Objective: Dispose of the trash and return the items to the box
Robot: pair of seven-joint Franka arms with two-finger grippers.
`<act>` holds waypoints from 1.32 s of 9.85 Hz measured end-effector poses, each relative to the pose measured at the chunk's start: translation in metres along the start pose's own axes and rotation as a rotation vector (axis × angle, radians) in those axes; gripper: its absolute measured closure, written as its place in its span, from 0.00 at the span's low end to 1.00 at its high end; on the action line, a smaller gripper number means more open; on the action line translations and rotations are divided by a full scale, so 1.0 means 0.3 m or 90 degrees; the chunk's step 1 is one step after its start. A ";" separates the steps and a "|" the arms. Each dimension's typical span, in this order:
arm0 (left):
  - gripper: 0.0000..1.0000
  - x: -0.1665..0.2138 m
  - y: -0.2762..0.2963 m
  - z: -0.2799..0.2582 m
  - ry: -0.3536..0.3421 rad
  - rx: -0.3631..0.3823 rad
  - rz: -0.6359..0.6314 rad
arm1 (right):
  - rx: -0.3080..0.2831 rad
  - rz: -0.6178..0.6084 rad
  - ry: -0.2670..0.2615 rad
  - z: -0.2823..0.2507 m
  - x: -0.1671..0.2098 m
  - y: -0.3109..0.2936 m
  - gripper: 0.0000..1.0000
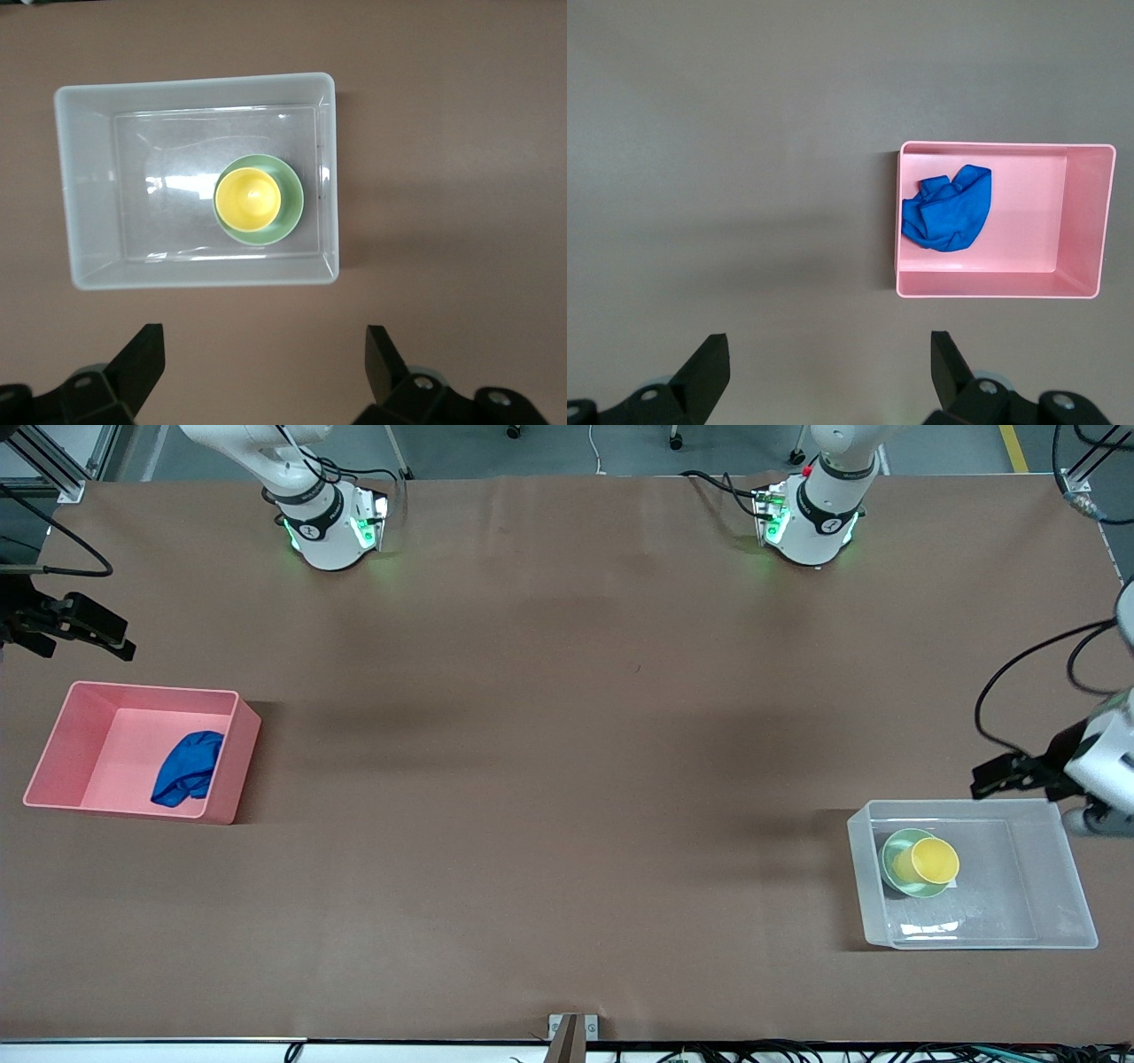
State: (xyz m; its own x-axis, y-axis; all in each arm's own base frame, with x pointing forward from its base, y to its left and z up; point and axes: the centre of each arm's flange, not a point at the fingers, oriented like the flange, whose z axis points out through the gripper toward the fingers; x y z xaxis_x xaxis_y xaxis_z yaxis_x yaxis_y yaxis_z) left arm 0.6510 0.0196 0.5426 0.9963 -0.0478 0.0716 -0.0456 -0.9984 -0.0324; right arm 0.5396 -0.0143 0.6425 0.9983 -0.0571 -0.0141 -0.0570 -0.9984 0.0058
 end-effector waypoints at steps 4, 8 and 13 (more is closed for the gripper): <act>0.00 -0.114 0.143 -0.268 0.009 0.011 0.021 | 0.000 -0.001 0.000 0.001 0.001 0.000 0.00; 0.00 -0.189 0.205 -0.374 0.010 0.010 0.019 | 0.000 -0.002 0.001 0.000 0.001 0.000 0.00; 0.00 -0.307 0.227 -0.367 -0.031 -0.012 -0.002 | 0.019 -0.011 0.001 0.001 0.003 0.014 0.00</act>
State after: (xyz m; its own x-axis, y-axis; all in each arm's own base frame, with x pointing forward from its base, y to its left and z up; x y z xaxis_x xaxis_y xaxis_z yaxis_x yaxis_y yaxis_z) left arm 0.5482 -0.0473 0.6436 0.9988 -0.0434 0.0223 -0.0431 -0.9990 -0.0133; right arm 0.5402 -0.0187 0.6423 0.9991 -0.0395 -0.0126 -0.0398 -0.9989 -0.0248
